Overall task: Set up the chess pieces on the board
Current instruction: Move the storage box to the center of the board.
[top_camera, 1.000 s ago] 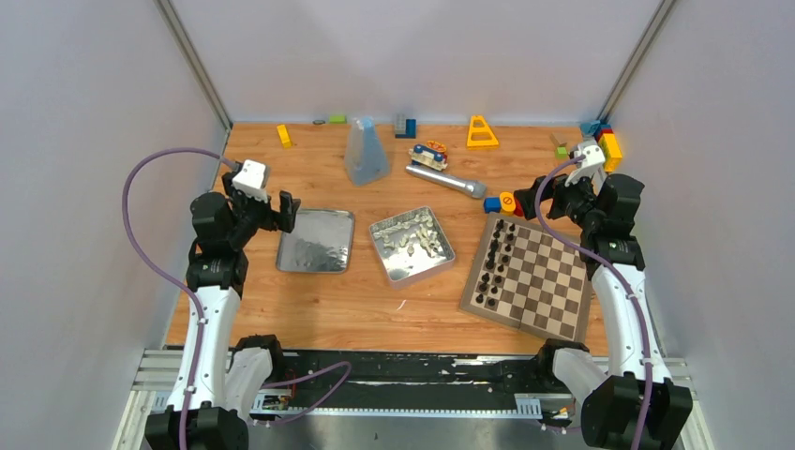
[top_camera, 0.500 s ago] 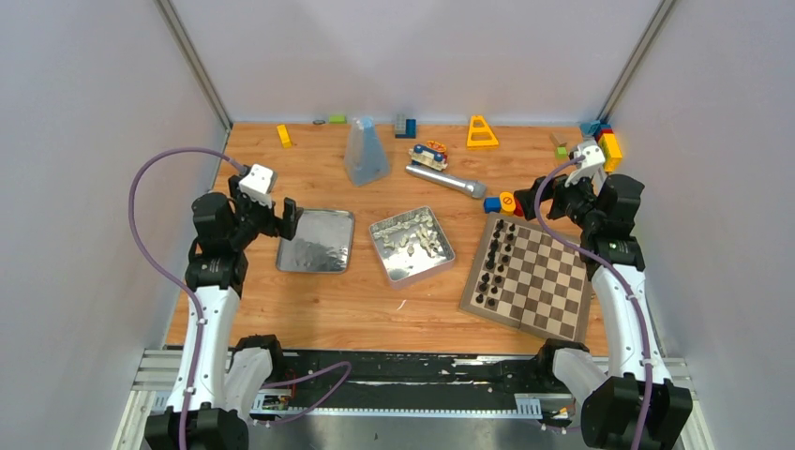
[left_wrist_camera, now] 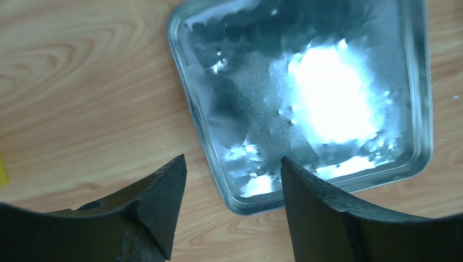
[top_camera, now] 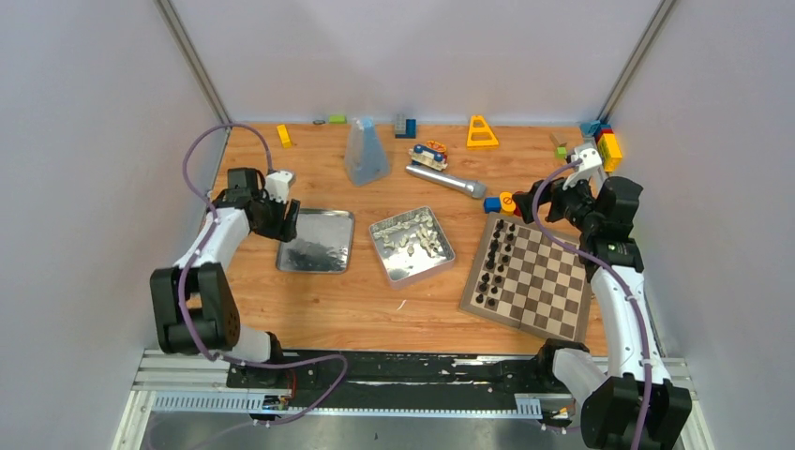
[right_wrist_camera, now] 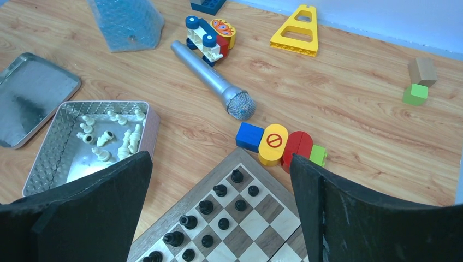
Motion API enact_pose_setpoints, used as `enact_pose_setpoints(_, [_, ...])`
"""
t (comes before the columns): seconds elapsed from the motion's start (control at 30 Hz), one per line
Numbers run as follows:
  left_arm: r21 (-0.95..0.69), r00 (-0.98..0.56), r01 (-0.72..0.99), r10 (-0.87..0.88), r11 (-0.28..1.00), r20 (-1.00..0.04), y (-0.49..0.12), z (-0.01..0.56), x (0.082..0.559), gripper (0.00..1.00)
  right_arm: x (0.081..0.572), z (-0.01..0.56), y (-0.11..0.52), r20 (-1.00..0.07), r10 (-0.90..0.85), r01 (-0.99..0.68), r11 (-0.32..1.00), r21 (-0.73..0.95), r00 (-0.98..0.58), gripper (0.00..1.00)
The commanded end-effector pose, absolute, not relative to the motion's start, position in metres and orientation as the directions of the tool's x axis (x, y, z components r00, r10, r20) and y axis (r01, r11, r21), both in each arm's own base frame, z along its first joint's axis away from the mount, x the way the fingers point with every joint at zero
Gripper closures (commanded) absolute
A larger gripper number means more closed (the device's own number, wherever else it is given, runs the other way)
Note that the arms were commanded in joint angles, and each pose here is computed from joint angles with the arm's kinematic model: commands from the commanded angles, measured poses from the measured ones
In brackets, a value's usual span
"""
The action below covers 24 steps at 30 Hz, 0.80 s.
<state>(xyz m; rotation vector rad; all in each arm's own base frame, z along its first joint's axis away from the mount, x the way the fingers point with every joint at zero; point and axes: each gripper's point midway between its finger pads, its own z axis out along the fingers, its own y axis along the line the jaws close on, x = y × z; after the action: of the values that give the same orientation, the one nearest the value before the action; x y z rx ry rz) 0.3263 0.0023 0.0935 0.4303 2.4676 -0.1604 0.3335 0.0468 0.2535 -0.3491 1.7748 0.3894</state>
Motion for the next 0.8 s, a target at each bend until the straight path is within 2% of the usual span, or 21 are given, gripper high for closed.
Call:
enact_pose_setpoints(0.0, [-0.003, -0.807, 0.343, 0.293, 0.939, -0.513, 0.011, 0.075, 0.335, 0.31, 0.334, 0.255, 0.053, -0.977, -0.050, -0.478, 0.876, 0.057, -0.208, 0.00])
enact_pose_setpoints(0.33, [0.035, -0.884, 0.313, 0.304, 0.949, -0.354, 0.032, 0.025, 0.337, 0.58, 0.336, 0.246, 0.055, -0.968, -0.051, -0.497, 0.864, 0.080, -0.245, 0.00])
enact_pose_setpoints(0.5, [0.103, -0.900, 0.293, 0.311, 0.950, -0.307, 0.050, 0.018, 0.328, 0.75, 0.337, 0.243, 0.056, -0.965, -0.051, -0.502, 0.860, 0.088, -0.257, 0.00])
enact_pose_setpoints(0.77, [0.184, -0.930, 0.204, 0.249, 0.962, -0.269, 0.110, 0.022, 0.311, 0.85, 0.337, 0.237, 0.058, -0.958, -0.052, -0.511, 0.853, 0.104, -0.282, 0.00])
